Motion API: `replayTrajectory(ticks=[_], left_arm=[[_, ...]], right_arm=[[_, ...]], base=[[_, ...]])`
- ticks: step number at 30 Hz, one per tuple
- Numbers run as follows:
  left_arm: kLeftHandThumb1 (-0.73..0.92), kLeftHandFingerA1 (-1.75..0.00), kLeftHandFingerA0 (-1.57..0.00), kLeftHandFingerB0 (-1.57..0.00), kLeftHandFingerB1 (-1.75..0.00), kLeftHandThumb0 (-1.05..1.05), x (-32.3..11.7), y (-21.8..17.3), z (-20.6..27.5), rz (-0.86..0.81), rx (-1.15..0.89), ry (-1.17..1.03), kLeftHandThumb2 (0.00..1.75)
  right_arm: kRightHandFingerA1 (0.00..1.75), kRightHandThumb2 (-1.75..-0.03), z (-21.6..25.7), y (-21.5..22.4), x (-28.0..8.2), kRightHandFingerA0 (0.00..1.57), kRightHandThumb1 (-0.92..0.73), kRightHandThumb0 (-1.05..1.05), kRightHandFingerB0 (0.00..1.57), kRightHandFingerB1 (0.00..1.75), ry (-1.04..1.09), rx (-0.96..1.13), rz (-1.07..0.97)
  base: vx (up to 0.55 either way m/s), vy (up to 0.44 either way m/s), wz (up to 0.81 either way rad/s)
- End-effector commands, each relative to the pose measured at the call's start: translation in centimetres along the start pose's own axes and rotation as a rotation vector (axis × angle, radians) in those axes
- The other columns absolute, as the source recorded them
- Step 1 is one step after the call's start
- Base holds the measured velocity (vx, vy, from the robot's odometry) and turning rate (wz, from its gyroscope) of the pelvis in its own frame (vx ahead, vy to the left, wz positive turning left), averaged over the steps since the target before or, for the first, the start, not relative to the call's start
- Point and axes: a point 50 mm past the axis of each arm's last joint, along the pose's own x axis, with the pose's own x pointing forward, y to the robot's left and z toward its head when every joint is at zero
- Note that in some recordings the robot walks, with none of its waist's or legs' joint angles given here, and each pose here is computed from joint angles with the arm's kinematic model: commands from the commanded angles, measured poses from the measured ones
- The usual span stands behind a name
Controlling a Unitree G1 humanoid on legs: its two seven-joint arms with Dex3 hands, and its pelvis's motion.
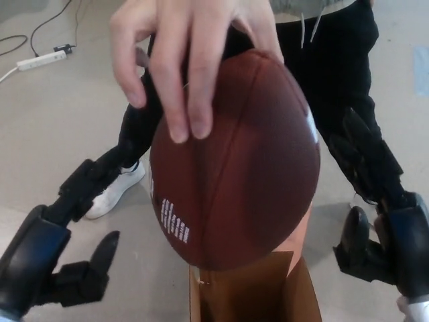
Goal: Use both hands to pick up a football from a person and place it into a container beneath
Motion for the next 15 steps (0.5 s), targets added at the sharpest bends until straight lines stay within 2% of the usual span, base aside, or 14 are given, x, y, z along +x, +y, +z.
replayTrajectory(ticks=[1,2,4,8,10,11,12,13,14,15], left_arm=[[0.78,-0.24,-0.13,0.0,-0.24,-0.84,-1.2,-1.1,7.6,-0.069,-0.147,-0.334,1.14],[0.79,-0.23,-0.16,0.0,-0.21,-0.88,-1.2,-1.1,7.7,-0.069,-0.148,-0.335,1.14],[0.77,-0.23,-0.16,0.0,-0.23,-0.88,-1.2,-1.3,8.1,-0.069,-0.156,-0.333,1.13],[0.73,-0.26,-0.07,-0.01,-0.26,-0.81,-0.7,-1.2,8.6,-0.071,-0.144,-0.358,1.11],[0.73,-0.27,-0.08,0.0,-0.25,-0.83,-0.8,-1.4,9.1,-0.082,-0.123,-0.363,1.12],[0.92,-0.24,-0.12,-0.02,-0.23,-0.85,-0.9,-1.5,9.2,-0.077,-0.126,-0.364,0.7],[0.92,-0.24,-0.12,-0.02,-0.23,-0.85,-1.0,-1.6,9.2,-0.075,-0.129,-0.365,0.7],[0.92,-0.24,-0.13,-0.02,-0.23,-0.82,-1.0,-1.7,9.3,-0.072,-0.137,-0.369,0.7],[0.92,-0.24,-0.13,-0.02,-0.23,-0.82,-1.0,-1.8,9.3,-0.071,-0.142,-0.371,0.7],[0.92,-0.24,-0.13,-0.02,-0.23,-0.82,-0.9,-1.8,9.4,-0.069,-0.143,-0.374,0.69]], right_arm=[[0.21,-0.8,8.2,1.5,-0.1,0.0,-0.92,-0.85,0.02,0.22,-0.451,-0.04,0.112],[0.18,-1.21,8.2,1.8,0.0,0.01,-0.84,-0.83,0.0,0.21,-0.452,-0.051,0.116],[0.08,-1.23,8.2,2.2,0.0,0.0,-0.88,-0.92,0.0,0.16,-0.449,-0.056,0.145],[0.08,-1.22,8.3,2.4,0.5,0.0,-0.89,-0.93,0.0,0.15,-0.453,-0.057,0.164],[0.19,-1.21,8.4,3.1,0.5,0.02,-0.85,-0.84,0.0,0.2,-0.454,-0.054,0.174],[0.22,-1.19,8.4,3.2,0.4,0.08,-0.85,-0.81,0.0,0.19,-0.459,-0.053,0.178],[0.22,-1.19,8.4,3.2,0.4,0.08,-0.85,-0.81,0.0,0.19,-0.463,-0.051,0.181],[0.22,-0.83,8.2,3.3,0.4,0.12,-0.92,-0.82,0.0,0.1,-0.463,-0.042,0.183],[0.22,-0.83,8.1,3.4,0.4,0.12,-0.92,-0.82,0.0,0.1,-0.459,-0.037,0.183],[0.24,-1.17,8.0,3.5,0.6,0.08,-0.83,-0.8,0.0,0.2,-0.454,-0.028,0.185]], base=[[0.0,0.0,0.0],[0.0,0.0,0.0],[0.0,0.0,0.0],[0.0,0.0,0.0],[0.0,0.0,0.0],[0.0,0.0,0.0],[0.0,0.0,0.0],[0.0,0.0,0.0],[0.0,0.0,0.0],[0.0,0.0,0.0]])
